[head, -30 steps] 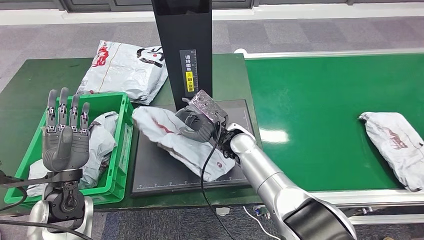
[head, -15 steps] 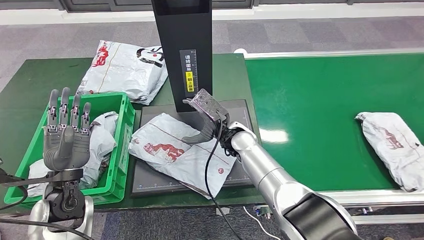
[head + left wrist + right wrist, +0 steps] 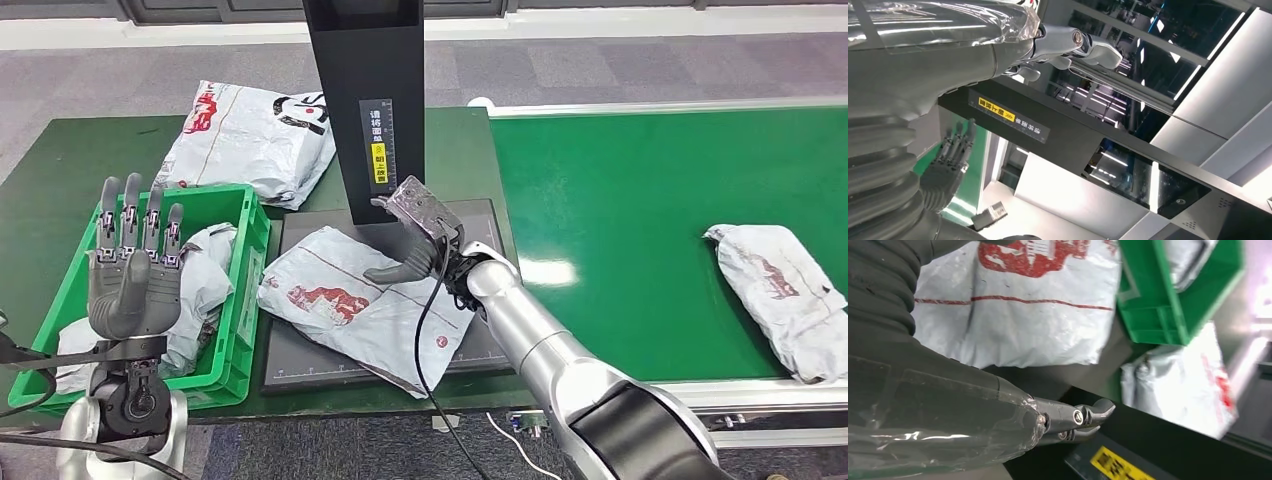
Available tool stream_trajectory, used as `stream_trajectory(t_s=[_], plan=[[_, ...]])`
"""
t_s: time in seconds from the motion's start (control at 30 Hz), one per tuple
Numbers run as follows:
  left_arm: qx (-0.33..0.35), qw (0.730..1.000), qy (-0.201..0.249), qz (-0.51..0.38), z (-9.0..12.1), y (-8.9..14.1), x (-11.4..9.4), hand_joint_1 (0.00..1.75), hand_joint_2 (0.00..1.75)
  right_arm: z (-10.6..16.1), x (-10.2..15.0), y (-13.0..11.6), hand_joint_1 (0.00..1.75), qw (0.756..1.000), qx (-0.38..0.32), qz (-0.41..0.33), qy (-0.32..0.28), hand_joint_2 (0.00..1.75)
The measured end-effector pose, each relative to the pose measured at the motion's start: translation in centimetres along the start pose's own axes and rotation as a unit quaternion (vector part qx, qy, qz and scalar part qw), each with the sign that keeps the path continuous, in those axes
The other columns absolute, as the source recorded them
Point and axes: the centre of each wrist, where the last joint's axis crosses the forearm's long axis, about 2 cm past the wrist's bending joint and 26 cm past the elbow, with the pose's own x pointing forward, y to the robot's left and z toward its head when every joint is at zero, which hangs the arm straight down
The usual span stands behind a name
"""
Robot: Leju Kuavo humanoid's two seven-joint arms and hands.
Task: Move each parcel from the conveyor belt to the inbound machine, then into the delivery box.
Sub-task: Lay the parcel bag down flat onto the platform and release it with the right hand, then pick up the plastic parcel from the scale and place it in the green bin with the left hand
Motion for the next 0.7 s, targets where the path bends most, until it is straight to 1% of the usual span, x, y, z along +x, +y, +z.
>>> stream_trajectory(t_s=[0.03,0.1,0.13,0.17,0.27,0.33,0.37,0.47,0.57,0.63,0.7], plan=[[-0.001,1.000,0.001,-0.012,0.1,0.1,0.0,0.00,1.75,0.2,0.0,0.0,0.00,0.999,-0.019,0.002,-0.030,1.75],[-0.006,0.999,0.006,-0.053,0.7,0.6,0.0,0.00,1.75,1.1,0.8,0.1,0.00,0.989,-0.083,0.016,-0.121,1.75],[-0.010,0.997,0.010,-0.080,1.0,0.9,0.0,0.00,1.75,1.9,1.8,0.1,0.00,0.977,-0.123,0.025,-0.170,1.75],[-0.013,0.994,0.014,-0.106,1.3,1.2,0.0,0.00,1.75,2.9,2.6,0.2,0.00,0.965,-0.157,0.030,-0.206,1.75],[-0.026,0.982,0.025,-0.185,1.8,1.7,0.1,0.00,1.75,6.1,4.5,0.3,0.00,0.929,-0.235,0.042,-0.284,1.75],[-0.037,0.964,0.032,-0.261,1.8,1.8,0.1,0.00,1.75,8.3,5.3,0.6,0.00,0.899,-0.282,0.054,-0.330,1.75],[-0.045,0.950,0.034,-0.309,1.6,1.8,0.1,0.00,1.75,9.5,5.6,0.8,0.00,0.883,-0.306,0.056,-0.352,1.75],[-0.077,0.895,0.029,-0.438,0.3,1.0,-0.1,0.00,1.75,13.0,6.0,1.2,0.00,0.849,-0.351,0.040,-0.393,1.75],[-0.115,0.841,0.022,-0.529,-1.7,-0.3,-0.6,0.00,1.75,15.5,6.1,1.3,0.00,0.831,-0.374,0.013,-0.412,1.75],[-0.135,0.822,0.020,-0.552,-2.6,-1.0,-1.0,0.00,1.75,16.5,6.2,1.1,0.00,0.822,-0.386,0.004,-0.419,1.75],[-0.148,0.816,0.019,-0.558,-3.2,-1.5,-1.3,0.00,1.75,17.3,6.3,0.8,0.00,0.816,-0.394,0.002,-0.424,1.75]])
